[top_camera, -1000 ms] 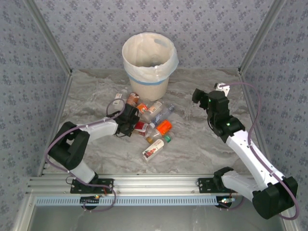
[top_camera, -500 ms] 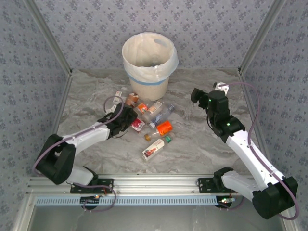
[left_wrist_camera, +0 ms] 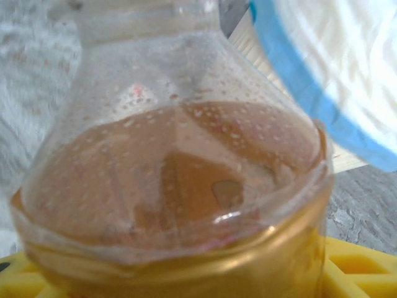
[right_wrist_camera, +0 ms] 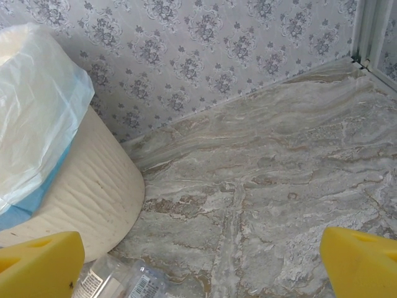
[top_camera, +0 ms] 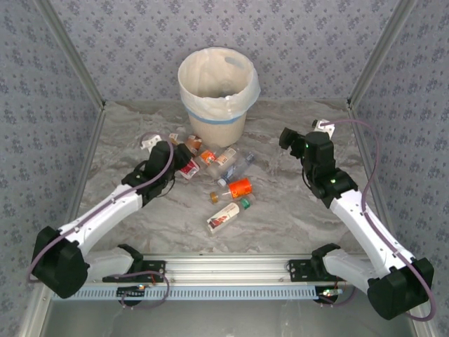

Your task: Put the plastic bottles in the bin

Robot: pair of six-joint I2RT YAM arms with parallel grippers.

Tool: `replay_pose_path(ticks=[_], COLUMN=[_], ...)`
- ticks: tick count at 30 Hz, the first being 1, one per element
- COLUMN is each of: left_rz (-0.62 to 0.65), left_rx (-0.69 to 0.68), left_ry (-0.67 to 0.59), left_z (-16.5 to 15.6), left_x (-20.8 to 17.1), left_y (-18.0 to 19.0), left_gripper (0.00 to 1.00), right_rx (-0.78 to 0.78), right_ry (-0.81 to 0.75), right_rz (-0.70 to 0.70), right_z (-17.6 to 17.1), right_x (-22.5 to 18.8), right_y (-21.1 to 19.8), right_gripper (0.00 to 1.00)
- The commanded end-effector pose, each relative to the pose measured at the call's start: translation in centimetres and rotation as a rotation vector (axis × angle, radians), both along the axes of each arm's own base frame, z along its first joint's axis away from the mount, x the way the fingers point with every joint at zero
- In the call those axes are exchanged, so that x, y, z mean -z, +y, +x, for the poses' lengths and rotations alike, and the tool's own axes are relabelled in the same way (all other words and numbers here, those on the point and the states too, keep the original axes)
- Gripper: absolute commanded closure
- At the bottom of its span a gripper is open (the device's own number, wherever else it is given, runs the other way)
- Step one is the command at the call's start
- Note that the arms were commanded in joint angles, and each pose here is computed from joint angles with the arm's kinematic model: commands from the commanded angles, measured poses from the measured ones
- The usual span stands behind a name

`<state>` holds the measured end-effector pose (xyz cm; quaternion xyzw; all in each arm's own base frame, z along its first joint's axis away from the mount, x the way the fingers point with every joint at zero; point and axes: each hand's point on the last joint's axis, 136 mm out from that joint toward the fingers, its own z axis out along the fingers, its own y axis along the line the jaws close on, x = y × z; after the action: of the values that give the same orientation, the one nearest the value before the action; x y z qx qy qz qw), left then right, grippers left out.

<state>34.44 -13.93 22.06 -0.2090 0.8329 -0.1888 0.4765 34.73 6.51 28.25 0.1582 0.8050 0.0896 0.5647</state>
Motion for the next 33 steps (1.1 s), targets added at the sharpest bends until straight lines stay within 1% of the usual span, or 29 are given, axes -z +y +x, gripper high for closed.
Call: replay_pose_path(ticks=[1, 6, 10, 14, 17, 23, 28, 31, 33], left_rz=[0.057, 0.177, 0.222, 0.245, 0.231, 0.199, 0.132, 0.070, 0.044], left_rx=[0.035, 0.017, -0.009, -0.112, -0.139, -0.088, -0.028, 0.023, 0.026], left_ry=[-0.186, -0.356, -0.500, -0.584, -0.619, -0.706, -0.735, -0.739, -0.732], left_z=[1.5, 3.1, 4.0, 5.7, 7.7, 11.7, 14.3, 15.7, 16.5], left_x=[-6.6, -13.7, -19.4, -23.5, -25.4, -27.9, -29.0, -29.0, -28.9], left_y=[0.7, 2.5, 3.3, 4.7, 4.9, 3.1, 0.9, -0.6, -1.0], left_gripper=[0.47, 0.47, 0.47, 0.47, 0.48, 0.48, 0.48, 0.48, 0.48], right_rx=[0.025, 0.023, 0.020, 0.014, -0.009, -0.045, -0.063, -0.086, -0.103], right_ry=[-0.023, -0.011, -0.005, -0.010, -0.007, 0.004, 0.010, 0.010, 0.012], right_rz=[-0.003, 0.000, 0.006, 0.020, 0.034, 0.039, 0.035, 0.032, 0.031], right_z=[0.1, -0.1, -0.1, 0.0, 0.0, -0.2, -0.5, -0.5, -0.5], right_x=[-1.3, -1.0, -0.9, -0.9, -0.8, -1.0, -1.4, -1.5, -1.5], right_y=[-0.6, -0.6, -0.6, -0.4, 0.0, 0.6, 0.8, 1.2, 1.5], right_gripper=[0.00, 0.00, 0.00, 0.00, 0.00, 0.00, 0.00, 0.00, 0.00])
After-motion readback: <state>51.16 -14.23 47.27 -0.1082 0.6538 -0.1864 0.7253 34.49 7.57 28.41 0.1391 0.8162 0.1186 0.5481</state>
